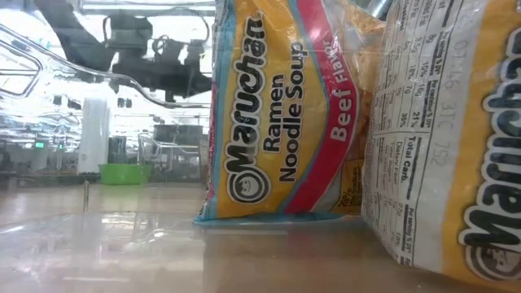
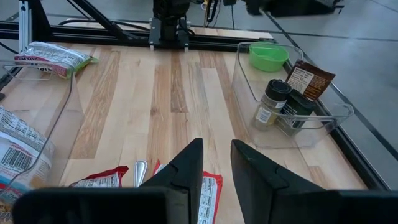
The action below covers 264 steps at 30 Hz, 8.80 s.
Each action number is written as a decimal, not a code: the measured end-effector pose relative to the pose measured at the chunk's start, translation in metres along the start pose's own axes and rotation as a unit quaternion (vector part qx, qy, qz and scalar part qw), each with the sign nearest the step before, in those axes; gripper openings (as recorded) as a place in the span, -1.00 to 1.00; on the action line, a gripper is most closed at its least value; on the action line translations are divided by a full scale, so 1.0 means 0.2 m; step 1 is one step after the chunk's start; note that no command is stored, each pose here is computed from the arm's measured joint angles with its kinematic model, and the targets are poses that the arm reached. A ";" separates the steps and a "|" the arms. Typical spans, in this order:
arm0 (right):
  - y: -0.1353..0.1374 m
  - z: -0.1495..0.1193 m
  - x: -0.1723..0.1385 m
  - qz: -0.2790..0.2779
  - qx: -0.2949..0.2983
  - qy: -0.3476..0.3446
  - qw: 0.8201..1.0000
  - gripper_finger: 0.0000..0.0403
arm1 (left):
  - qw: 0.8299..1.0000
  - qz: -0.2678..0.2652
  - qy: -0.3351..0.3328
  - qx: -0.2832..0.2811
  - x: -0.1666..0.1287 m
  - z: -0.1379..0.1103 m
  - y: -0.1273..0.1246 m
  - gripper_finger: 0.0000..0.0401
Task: Pick & Place Food Item
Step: Put the green noodle pack into the bottom transparent bin
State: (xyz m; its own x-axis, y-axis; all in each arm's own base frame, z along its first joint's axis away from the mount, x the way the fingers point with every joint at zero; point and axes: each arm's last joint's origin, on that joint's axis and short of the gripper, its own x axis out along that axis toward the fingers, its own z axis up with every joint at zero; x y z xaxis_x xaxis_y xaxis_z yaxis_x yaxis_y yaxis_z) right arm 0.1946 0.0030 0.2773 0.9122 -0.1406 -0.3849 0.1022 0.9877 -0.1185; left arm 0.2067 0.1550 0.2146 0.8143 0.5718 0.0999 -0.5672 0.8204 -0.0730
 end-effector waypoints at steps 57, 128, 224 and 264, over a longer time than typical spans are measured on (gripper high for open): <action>0.00 -0.01 0.00 0.001 -0.002 0.009 1.000 -0.62 | 0.728 -0.636 0.198 -0.164 -0.91 0.26 -0.94 -0.99; -0.10 -0.02 0.01 -0.047 -0.052 0.019 0.997 -0.62 | 0.871 -0.429 0.237 -0.019 -0.87 0.12 -0.88 -0.99; -0.10 -0.03 0.01 -0.047 -0.009 0.030 0.998 -0.62 | 0.684 -0.251 0.681 -0.071 -1.51 -0.01 -1.17 -0.76; -0.10 -0.03 0.01 -0.047 -0.009 0.030 0.998 -0.62 | 0.715 -0.400 0.547 -0.170 -1.39 0.15 -1.43 -0.95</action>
State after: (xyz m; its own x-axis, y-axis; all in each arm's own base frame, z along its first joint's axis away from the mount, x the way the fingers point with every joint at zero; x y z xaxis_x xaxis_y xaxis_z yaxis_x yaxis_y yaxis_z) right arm 0.1921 -0.0171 0.2732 0.8734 -0.2366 -0.4256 0.1782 0.9687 -0.1729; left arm 0.1387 -0.2386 0.2379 0.5763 -0.5784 -0.5774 0.0466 0.7286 -0.6834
